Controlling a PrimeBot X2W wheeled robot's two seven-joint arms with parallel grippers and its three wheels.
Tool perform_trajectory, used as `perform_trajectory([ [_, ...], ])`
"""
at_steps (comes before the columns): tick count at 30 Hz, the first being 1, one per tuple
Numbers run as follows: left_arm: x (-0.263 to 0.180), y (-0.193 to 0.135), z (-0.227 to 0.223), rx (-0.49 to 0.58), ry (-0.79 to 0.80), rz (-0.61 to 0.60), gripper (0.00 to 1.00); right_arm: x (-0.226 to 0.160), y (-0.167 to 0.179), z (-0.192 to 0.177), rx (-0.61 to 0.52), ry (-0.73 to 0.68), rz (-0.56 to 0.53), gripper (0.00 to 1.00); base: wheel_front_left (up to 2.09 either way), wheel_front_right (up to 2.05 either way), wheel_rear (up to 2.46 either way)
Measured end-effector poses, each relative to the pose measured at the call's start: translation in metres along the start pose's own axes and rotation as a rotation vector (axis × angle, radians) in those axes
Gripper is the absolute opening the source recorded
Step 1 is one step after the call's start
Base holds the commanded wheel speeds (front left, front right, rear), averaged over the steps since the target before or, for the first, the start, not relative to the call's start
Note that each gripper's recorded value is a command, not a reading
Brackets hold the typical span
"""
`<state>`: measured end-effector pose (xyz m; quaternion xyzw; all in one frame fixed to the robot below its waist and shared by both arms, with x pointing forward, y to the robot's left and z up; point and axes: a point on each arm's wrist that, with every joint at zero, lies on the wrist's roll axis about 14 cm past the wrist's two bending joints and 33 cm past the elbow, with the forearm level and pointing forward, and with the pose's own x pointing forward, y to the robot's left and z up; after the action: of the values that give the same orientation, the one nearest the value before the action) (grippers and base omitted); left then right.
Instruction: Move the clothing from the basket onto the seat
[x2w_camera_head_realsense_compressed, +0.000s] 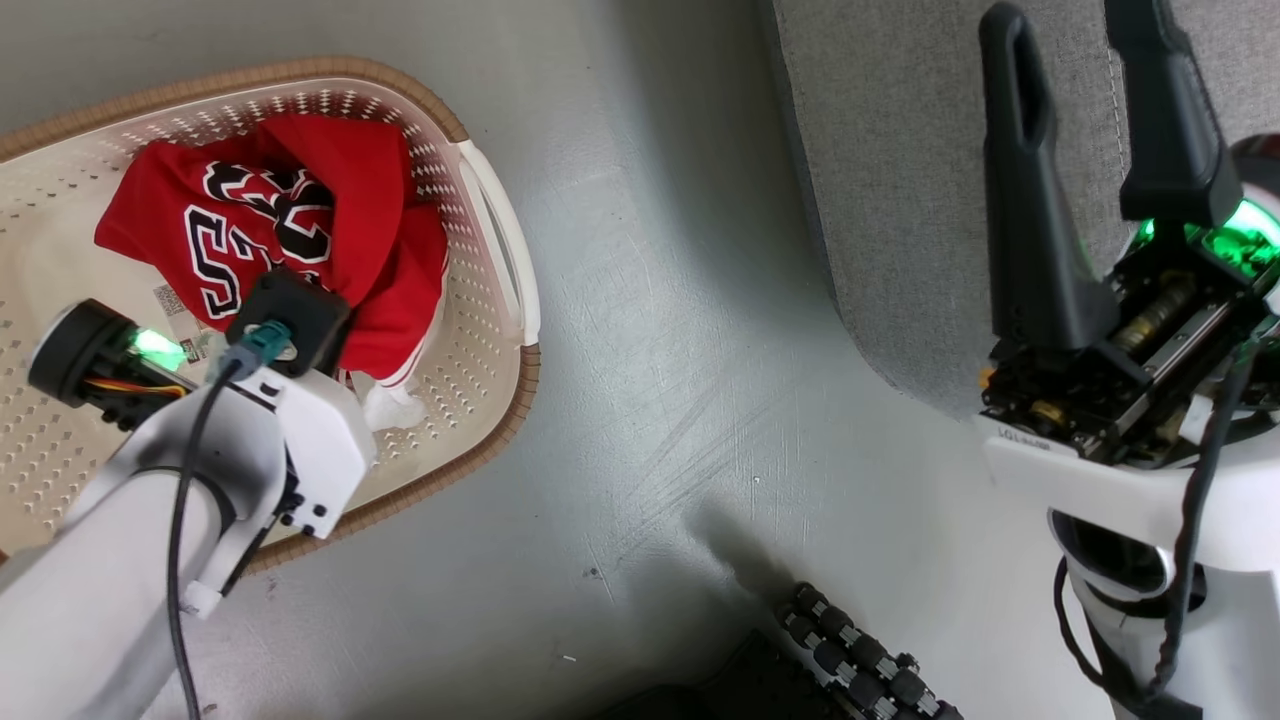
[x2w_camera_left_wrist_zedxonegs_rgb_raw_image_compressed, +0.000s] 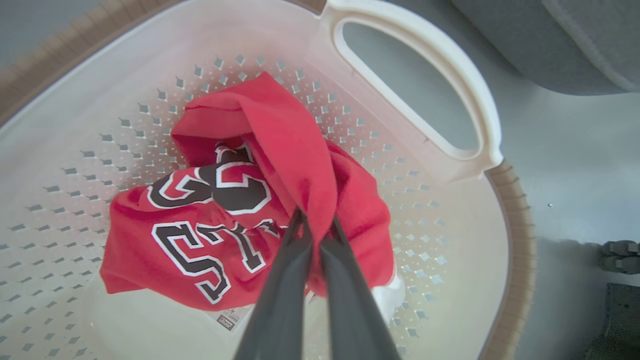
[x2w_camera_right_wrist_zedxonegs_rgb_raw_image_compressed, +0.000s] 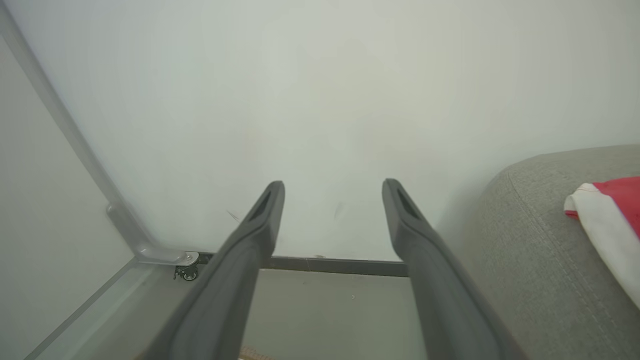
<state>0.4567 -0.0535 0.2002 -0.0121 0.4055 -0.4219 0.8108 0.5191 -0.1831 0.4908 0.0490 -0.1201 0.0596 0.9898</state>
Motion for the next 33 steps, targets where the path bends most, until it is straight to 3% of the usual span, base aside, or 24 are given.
perform_trajectory([
  [6,-0.008,0.016,0.013,-0.013,-0.050,0.034,0.00,0.005,0.001,0.005,-0.007,-0.022,0.010,1.00,0.00,0.00,0.00],
  [33,-0.074,0.025,0.054,-0.124,-0.334,0.060,0.00,0.025,0.025,0.019,-0.028,-0.087,0.088,1.00,0.00,0.00,0.00],
])
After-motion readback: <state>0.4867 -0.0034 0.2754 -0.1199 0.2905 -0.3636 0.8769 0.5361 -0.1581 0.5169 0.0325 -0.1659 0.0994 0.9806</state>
